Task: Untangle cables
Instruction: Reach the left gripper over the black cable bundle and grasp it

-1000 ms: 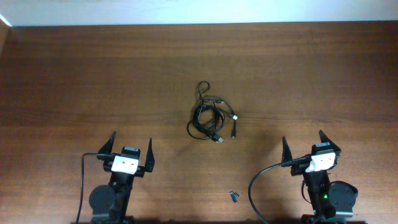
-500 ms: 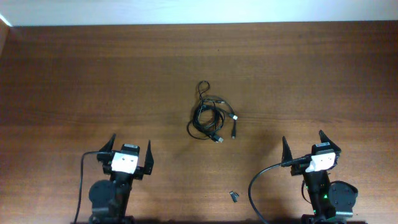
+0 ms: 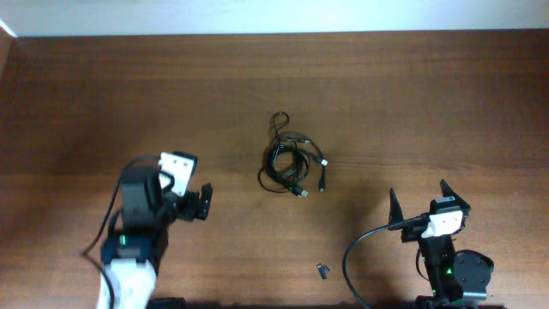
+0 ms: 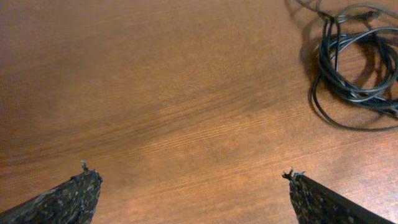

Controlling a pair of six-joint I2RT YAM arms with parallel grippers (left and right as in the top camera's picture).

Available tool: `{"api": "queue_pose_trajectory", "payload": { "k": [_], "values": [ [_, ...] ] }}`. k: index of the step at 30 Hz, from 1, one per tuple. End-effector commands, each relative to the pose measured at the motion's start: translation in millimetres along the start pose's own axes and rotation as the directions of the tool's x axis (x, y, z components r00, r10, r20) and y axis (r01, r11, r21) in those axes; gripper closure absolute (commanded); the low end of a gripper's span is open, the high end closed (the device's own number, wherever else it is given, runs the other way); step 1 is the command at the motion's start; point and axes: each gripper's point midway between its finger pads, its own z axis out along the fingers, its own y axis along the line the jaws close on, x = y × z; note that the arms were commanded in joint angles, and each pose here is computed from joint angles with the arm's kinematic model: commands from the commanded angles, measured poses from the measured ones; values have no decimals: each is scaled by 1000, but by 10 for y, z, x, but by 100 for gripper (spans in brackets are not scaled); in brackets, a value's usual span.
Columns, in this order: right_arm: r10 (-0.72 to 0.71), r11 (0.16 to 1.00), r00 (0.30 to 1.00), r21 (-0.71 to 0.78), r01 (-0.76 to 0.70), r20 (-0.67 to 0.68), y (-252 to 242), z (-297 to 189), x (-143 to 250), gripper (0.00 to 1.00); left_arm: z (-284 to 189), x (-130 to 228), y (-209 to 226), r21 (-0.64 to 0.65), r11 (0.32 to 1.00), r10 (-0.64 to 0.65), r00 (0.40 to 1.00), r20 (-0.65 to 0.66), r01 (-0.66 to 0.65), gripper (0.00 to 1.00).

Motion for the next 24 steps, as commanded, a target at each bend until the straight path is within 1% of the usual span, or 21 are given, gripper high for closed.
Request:
{"api": "queue_pose_trajectory", "payload": {
  "k": [1,4,6,9,13,14,15,17,21,23,24],
  "values": [
    [-5,1000,1000,-4,5,-4,13,0,23,1,232,-122,-34,107,994,4,993,-122,10,1],
    [-5,1000,1000,-4,5,-4,13,0,23,1,395,-53,-27,139,989,-10,970,-242,44,1],
    [-5,1000,1000,-4,5,-4,13,0,23,1,497,15,-31,154,986,-15,954,-300,64,1],
    [-5,1000,1000,-4,5,-4,13,0,23,1,562,44,-101,182,981,-4,948,-318,66,1],
    [-5,1000,1000,-4,5,-4,13,0,23,1,555,-175,-265,218,976,52,961,-271,9,1],
    [-6,1000,1000,-4,6,-3,13,0,22,1,547,-253,-311,225,974,63,965,-256,-4,1],
    [-5,1000,1000,-4,5,-4,13,0,23,1,529,-410,-434,243,969,87,970,-225,-31,1],
    [-5,1000,1000,-4,5,-4,13,0,23,1,523,-538,-527,248,968,75,975,-210,-21,1],
    [-6,1000,1000,-4,6,-3,13,0,22,1,574,-776,-640,241,969,-2,976,-217,55,1],
    [-5,1000,1000,-4,5,-4,13,0,23,1,634,-877,-656,236,966,-45,967,-252,106,1],
    [-5,1000,1000,-4,5,-4,13,0,23,1,670,-913,-670,233,964,-59,955,-292,130,1]
  ]
}}
